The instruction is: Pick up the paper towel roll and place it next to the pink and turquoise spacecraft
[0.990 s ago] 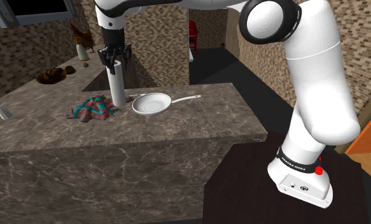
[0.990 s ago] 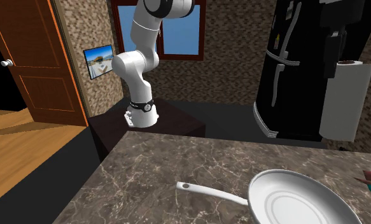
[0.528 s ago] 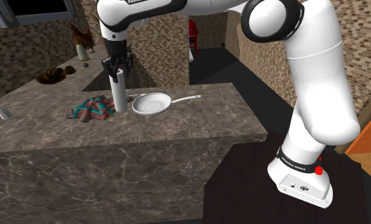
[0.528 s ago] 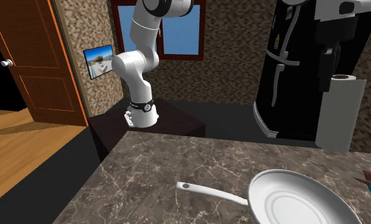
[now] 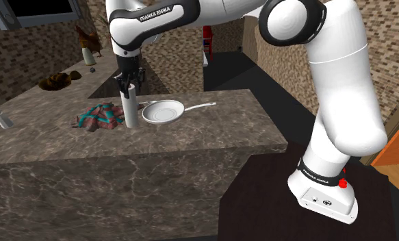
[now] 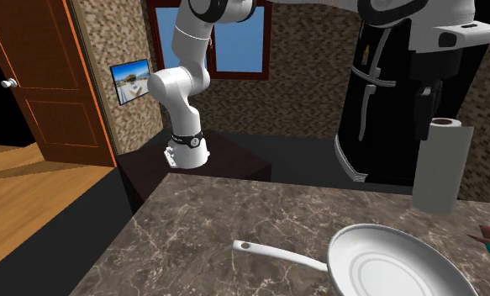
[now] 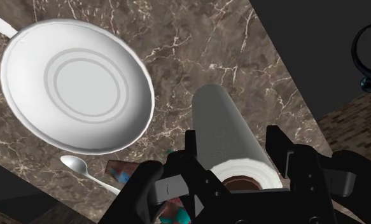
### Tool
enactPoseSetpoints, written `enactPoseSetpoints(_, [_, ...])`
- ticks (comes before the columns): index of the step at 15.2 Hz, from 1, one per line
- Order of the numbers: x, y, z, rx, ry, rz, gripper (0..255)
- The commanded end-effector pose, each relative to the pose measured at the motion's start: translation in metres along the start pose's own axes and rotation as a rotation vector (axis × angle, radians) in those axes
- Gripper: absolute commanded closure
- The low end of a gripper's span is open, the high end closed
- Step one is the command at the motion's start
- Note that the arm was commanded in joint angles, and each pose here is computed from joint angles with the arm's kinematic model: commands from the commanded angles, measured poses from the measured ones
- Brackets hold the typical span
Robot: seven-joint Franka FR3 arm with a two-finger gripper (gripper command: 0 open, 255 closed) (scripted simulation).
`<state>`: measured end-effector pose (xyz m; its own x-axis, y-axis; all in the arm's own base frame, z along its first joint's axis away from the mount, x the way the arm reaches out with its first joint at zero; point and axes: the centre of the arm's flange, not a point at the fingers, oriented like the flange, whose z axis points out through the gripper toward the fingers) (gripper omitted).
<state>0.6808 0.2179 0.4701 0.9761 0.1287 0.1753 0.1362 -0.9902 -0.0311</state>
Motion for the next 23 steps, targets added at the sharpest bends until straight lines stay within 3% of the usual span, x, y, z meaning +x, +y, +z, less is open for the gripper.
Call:
enactPoseSetpoints(1, [-0.003, 0.001, 0.010, 0.000, 0.001, 0.000, 255])
enactPoseSetpoints(8, [-0.010, 0.002, 0.049, 0.000, 0.001, 0.000, 255])
enactPoseSetpoints(16, [-0.010, 0.002, 0.049, 0.000, 0.001, 0.000, 255])
enactPoseSetpoints(17, [-0.010, 0.002, 0.049, 0.000, 0.001, 0.000, 0])
enactPoseSetpoints(22, [-0.010, 0.002, 0.049, 0.000, 0.001, 0.000, 0])
enactPoseSetpoints(23, [-0.010, 0.002, 0.035, 0.000, 0.001, 0.000, 0])
